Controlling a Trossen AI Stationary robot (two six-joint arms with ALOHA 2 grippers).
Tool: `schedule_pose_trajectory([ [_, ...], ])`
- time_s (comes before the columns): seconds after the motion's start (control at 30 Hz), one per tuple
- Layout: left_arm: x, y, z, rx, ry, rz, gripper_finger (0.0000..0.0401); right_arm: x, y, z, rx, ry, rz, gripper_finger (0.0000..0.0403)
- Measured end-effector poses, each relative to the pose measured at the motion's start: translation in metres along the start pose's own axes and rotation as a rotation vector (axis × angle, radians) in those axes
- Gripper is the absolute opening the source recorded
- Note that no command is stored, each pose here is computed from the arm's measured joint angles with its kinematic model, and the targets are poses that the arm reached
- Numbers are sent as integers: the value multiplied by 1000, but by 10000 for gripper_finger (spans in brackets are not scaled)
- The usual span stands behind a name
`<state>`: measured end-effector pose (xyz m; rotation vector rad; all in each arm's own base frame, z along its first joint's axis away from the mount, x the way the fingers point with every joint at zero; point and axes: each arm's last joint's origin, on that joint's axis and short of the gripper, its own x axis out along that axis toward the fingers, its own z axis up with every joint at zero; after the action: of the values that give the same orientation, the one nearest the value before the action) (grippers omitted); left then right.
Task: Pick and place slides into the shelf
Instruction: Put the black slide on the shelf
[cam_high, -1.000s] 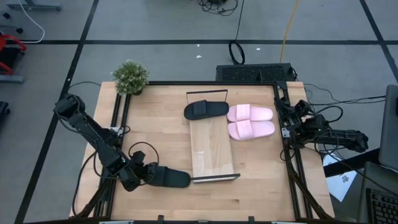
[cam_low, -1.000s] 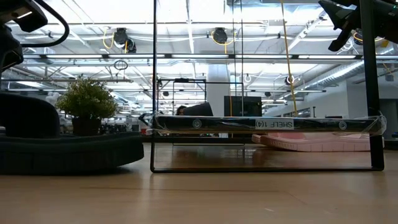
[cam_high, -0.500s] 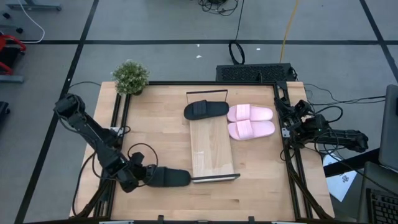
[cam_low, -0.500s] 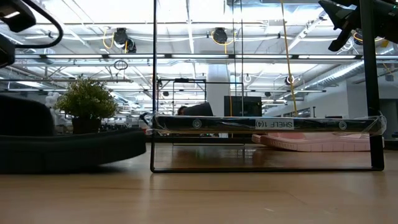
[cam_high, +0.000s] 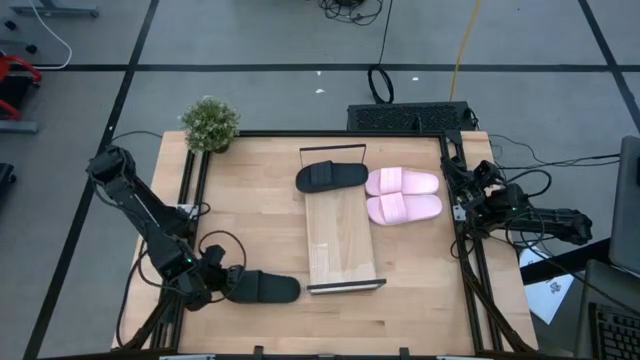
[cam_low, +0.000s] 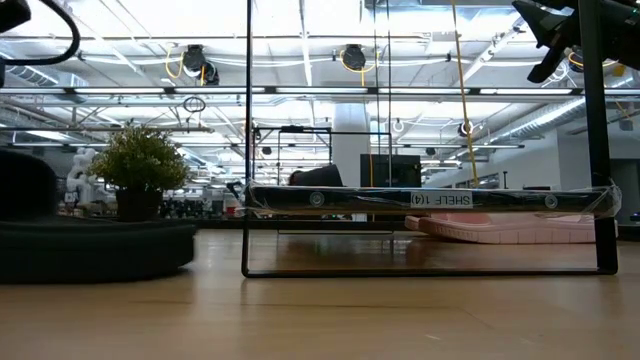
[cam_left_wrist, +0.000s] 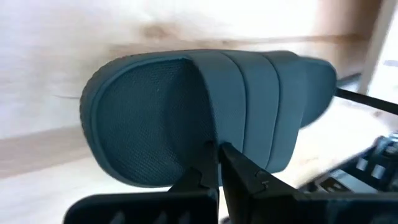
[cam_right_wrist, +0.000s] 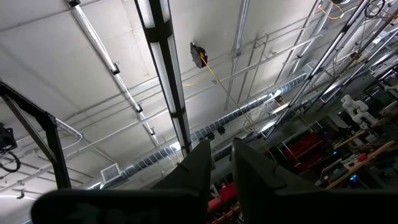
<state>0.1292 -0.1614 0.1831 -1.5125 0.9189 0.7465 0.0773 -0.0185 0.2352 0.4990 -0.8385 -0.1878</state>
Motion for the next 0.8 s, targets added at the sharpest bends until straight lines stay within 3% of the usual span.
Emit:
schedule_pose_trajectory([
  [0.17,-16,5,12,12,-31,27,0,0,0,0,0,0,0,54],
  [0.8,-70,7,53,22,-173,-162,0,0,0,0,-1,0,-1,54],
])
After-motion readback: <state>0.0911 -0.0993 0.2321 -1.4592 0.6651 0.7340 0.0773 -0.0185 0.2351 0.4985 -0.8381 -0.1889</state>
